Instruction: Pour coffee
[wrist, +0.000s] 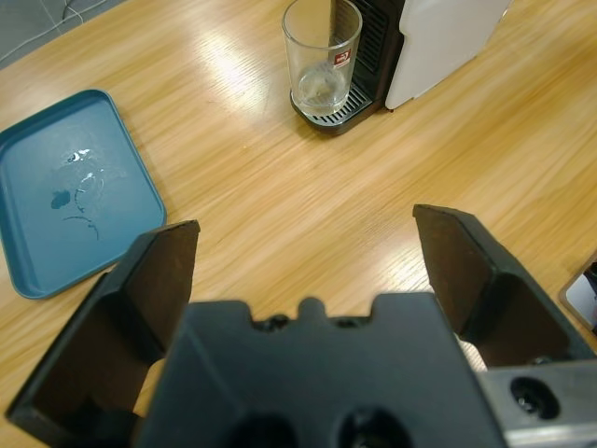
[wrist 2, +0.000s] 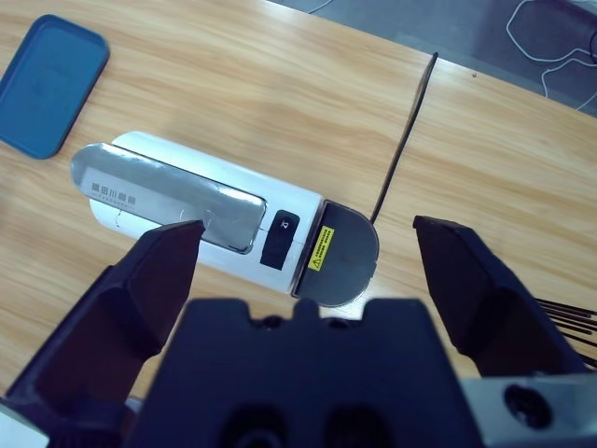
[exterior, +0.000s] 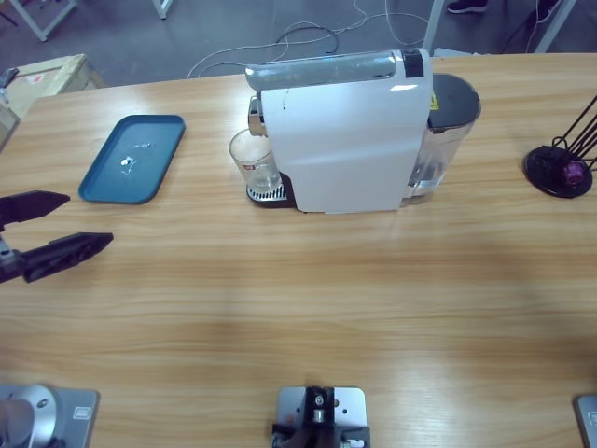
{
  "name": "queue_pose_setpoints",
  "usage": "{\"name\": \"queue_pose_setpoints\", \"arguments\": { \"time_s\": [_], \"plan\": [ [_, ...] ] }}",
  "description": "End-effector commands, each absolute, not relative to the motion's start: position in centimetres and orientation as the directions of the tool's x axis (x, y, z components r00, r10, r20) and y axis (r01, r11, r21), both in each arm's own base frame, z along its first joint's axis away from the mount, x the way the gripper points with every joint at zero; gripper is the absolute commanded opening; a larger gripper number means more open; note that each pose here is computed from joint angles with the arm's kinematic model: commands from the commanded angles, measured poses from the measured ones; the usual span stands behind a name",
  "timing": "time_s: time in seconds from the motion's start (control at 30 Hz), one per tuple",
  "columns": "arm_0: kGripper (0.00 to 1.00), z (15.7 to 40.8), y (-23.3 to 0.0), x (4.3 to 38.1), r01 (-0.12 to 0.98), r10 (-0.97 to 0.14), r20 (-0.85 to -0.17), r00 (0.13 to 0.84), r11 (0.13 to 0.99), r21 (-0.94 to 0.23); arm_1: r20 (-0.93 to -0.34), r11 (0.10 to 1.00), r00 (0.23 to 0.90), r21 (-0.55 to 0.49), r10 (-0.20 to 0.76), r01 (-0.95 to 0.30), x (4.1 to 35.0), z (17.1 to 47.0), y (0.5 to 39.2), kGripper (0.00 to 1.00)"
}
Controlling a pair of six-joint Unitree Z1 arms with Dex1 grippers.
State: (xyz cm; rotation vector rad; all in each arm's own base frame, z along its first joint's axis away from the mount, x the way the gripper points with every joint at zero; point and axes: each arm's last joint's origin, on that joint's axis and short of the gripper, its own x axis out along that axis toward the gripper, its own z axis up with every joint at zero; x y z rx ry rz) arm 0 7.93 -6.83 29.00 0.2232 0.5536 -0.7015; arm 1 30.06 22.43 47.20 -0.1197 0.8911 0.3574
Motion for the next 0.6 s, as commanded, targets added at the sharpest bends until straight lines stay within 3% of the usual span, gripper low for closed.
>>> {"name": "queue_pose_setpoints", "arguments": {
  "time_s": [0.03, 0.2, 0.4, 0.5, 0.6],
  "plan": [
    [0.982, 27.8, -6.8, 7.7, 0.670, -0.547, -0.580, 0.604, 0.742, -0.002, -0.822, 0.927, 0.525, 0.008, 0.220, -0.375, 29.4, 45.4, 23.4, 1.000],
    [0.982, 27.8, -6.8, 7.7, 0.670, -0.546, -0.581, 0.604, 0.743, -0.002, -0.813, 0.909, 0.539, -0.029, 0.220, -0.415, 24.2, 45.2, 22.6, 1.000],
    [0.982, 27.8, -6.7, 7.6, 0.670, -0.549, -0.573, 0.608, 0.742, 0.000, -0.738, 0.884, 0.597, -0.002, 0.315, -0.468, 16.0, 45.0, 16.4, 1.000],
    [0.974, 27.8, -6.9, 7.8, 0.676, -0.557, -0.568, 0.606, 0.737, -0.002, -0.634, 0.857, 0.648, 0.046, 0.422, -0.514, 11.6, 42.5, 11.9, 1.000],
    [0.928, 27.9, -6.4, 7.1, 0.688, -0.583, -0.537, 0.609, 0.726, -0.009, -0.457, 0.792, 0.678, 0.104, 0.576, -0.602, 8.5, 38.4, 8.8, 1.000]
  ]
}}
